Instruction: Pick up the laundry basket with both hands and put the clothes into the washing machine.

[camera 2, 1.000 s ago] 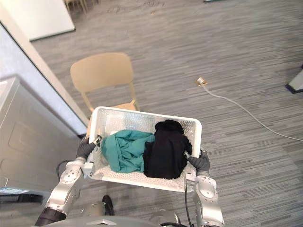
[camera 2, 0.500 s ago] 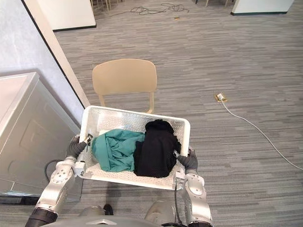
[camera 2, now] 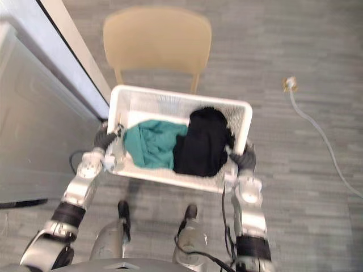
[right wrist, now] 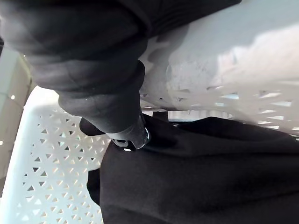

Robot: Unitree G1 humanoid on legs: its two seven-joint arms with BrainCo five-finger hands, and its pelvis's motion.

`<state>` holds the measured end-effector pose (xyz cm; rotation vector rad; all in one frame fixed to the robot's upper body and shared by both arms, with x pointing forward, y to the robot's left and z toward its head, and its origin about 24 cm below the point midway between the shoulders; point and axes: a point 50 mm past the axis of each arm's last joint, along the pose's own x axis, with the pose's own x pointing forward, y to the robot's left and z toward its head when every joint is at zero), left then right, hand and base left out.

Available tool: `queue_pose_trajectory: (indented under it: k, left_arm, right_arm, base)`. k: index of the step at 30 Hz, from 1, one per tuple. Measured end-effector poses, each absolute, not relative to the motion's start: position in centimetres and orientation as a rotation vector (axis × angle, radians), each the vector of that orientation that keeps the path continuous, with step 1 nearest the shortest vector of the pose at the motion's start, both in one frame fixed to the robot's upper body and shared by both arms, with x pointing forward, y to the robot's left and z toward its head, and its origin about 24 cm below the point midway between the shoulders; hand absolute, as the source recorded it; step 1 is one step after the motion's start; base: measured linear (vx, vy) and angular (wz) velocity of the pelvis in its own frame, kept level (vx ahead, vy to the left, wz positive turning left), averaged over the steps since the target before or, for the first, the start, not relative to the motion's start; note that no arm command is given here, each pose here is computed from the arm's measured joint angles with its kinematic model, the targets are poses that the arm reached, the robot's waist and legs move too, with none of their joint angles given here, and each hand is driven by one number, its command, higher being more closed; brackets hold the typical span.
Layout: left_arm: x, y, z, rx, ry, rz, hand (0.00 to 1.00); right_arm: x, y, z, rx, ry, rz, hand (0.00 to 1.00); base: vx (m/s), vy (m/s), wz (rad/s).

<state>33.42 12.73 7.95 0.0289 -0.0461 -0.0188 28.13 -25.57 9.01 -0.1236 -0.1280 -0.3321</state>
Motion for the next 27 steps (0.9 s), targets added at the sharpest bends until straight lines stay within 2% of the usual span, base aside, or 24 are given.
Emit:
queue_pose_trajectory:
  k: [7,12,19,20,21,22,27]
  left_arm:
    - [39.2,13.4,15.5,0.096,-0.157,0.038,1.0]
    - [40.6,14.1,17.2,0.119,-0.152,0.093,1.0]
    - [41.4,14.5,19.8,0.026,-0.184,0.15,1.0]
    - [41.5,14.5,20.2,0.018,-0.188,0.154,0.0]
    - [41.6,14.4,20.8,0.022,-0.195,0.157,0.0]
    - [41.6,14.4,21.0,0.015,-0.198,0.16,0.0]
    - [41.7,13.9,23.3,-0.039,-0.259,0.166,0.0]
  right_arm:
    - [33.4,-24.6,17.5,-0.174,-0.351,-0.34,1.0]
    - [37.0,-23.5,21.6,-0.238,-0.381,-0.359,1.0]
    - [37.9,-22.8,25.0,-0.19,-0.455,-0.389,1.0]
    - [37.9,-22.8,25.0,-0.178,-0.455,-0.398,1.0]
    - [37.8,-22.9,24.8,-0.151,-0.451,-0.409,1.0]
    - [37.8,-23.0,24.7,-0.139,-0.45,-0.412,0.0]
    - [37.2,-23.4,24.6,-0.044,-0.469,-0.43,0.0]
  base:
    - [-0.11,0.001,0.12]
    - [-0.1,-0.018,0.07]
    - [-0.07,-0.053,0.06]
    - [0.01,-0.045,0.03]
    - [0.02,-0.031,0.01]
    - [0.02,-0.038,-0.01]
    - [0.03,-0.037,-0.02]
